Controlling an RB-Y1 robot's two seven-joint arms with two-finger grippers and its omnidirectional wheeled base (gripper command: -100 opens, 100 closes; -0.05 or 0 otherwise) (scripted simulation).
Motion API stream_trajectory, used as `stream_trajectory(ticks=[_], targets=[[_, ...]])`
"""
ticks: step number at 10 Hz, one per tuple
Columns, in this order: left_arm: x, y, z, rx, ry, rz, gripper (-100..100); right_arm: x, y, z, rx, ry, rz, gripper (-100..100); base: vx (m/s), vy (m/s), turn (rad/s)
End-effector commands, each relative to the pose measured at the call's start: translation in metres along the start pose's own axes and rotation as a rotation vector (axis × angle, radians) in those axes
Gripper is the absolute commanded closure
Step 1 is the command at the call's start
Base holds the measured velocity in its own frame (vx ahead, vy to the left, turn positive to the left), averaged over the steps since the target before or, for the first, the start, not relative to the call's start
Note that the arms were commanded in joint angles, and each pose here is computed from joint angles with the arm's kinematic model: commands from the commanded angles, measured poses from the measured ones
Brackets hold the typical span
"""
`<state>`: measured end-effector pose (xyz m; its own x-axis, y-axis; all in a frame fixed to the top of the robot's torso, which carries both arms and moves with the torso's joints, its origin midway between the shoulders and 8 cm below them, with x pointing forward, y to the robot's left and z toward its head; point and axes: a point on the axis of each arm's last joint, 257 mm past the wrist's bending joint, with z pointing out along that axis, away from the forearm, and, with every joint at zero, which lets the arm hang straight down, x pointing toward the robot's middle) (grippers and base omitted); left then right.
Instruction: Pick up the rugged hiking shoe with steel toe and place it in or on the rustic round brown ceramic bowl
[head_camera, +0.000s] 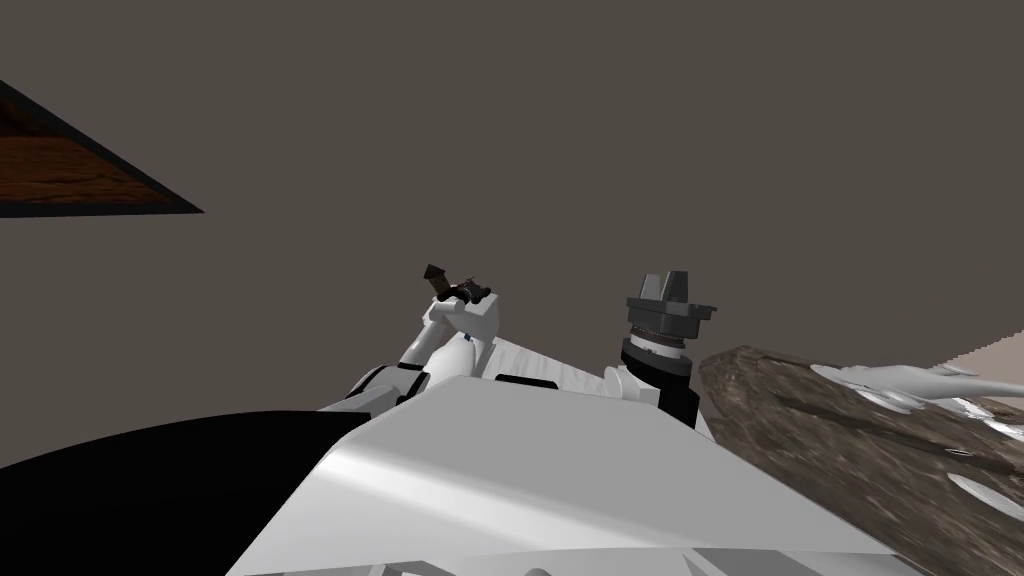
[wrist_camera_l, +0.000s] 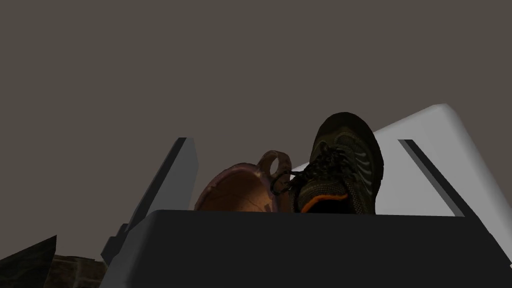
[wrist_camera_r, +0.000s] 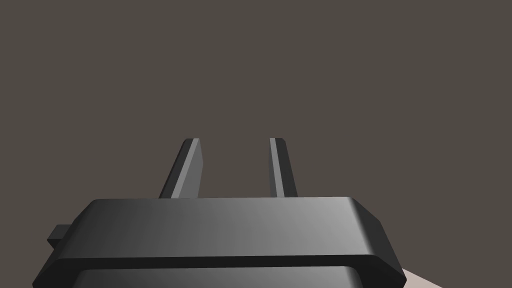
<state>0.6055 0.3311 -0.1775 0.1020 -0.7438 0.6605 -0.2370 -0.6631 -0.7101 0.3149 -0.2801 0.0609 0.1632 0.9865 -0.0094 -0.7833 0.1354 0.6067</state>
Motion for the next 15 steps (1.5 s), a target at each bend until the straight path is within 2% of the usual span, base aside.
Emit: stream_trajectory(ticks=[1,2,6,7,8,12,15], targets=[[0.000,0.000,0.000,0.000,0.000,0.000,-100,0.000,0.000,0.000,0.000,0.000,0.000,0,0.065,-0.004,-0.017],[0.000,0.001,0.000,0.000,-0.001,0.000,100,0.000,0.000,0.000,0.000,0.000,0.000,0,0.008,0.000,0.003],[0.000,0.000,0.000,0.000,-0.001,0.000,100,0.000,0.000,0.000,0.000,0.000,0.000,0,0.000,0.000,0.000],[0.000,0.000,0.000,0.000,-0.001,0.000,0,0.000,0.000,0.000,0.000,0.000,0.000,0,0.000,0.000,0.000],[0.015,0.006,0.003,0.008,0.034,-0.017,-100,0.000,0.000,0.000,0.000,0.000,0.000,0,0.001,-0.045,0.125],[0.036,0.017,0.005,0.017,0.085,-0.053,-100,0.000,0.000,0.000,0.000,0.000,0.000,0,-0.003,-0.044,0.075],[0.012,0.036,0.007,0.005,0.048,-0.054,-100,0.000,0.000,0.000,0.000,0.000,0.000,0,-0.001,0.088,-0.038]])
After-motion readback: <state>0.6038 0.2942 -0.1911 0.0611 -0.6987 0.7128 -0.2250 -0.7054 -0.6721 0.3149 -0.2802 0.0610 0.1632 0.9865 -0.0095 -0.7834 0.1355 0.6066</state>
